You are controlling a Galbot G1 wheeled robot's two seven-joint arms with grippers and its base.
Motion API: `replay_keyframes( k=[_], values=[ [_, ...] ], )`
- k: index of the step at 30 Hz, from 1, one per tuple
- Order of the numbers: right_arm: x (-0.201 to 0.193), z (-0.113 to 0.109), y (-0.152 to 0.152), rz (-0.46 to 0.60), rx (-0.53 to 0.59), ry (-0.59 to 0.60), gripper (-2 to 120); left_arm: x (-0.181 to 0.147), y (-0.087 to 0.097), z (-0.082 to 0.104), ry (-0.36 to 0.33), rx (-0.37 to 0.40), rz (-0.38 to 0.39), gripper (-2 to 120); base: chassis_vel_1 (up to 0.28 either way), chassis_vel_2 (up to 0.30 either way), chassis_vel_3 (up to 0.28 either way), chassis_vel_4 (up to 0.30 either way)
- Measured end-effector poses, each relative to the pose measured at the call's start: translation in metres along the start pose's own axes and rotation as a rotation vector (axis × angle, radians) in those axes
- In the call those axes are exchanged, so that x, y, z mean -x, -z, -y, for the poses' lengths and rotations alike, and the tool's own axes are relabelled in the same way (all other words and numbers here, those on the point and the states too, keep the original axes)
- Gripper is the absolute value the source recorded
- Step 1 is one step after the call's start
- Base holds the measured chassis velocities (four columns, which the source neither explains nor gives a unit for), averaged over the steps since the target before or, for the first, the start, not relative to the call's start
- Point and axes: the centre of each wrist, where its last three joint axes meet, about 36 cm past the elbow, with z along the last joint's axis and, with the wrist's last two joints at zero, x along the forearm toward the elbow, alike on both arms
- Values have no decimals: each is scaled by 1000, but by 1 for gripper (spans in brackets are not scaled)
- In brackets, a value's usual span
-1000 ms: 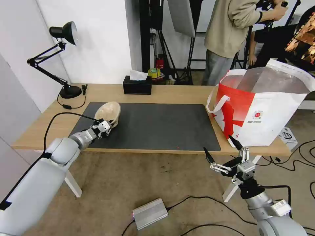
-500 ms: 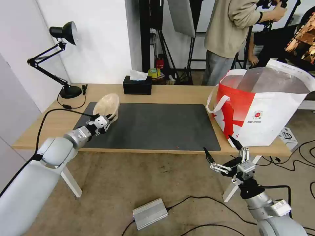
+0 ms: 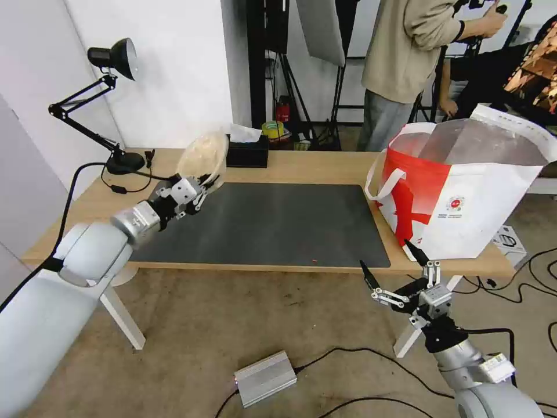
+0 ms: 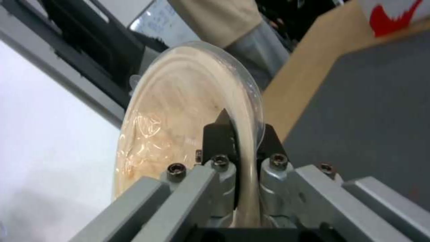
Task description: Pick up the trash from the table and place it into the takeout bag.
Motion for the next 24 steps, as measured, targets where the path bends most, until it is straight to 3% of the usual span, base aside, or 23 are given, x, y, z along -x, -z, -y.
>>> replay_keyframes(
  k=[11, 24],
  values=[
    [0, 0, 0, 0, 0, 0, 100, 43, 27, -5, -4, 1, 94, 0, 0, 0, 0, 0],
    [0, 0, 0, 0, 0, 0, 100, 149, 71, 13, -80, -3, 198, 0, 0, 0, 0, 0]
  ],
)
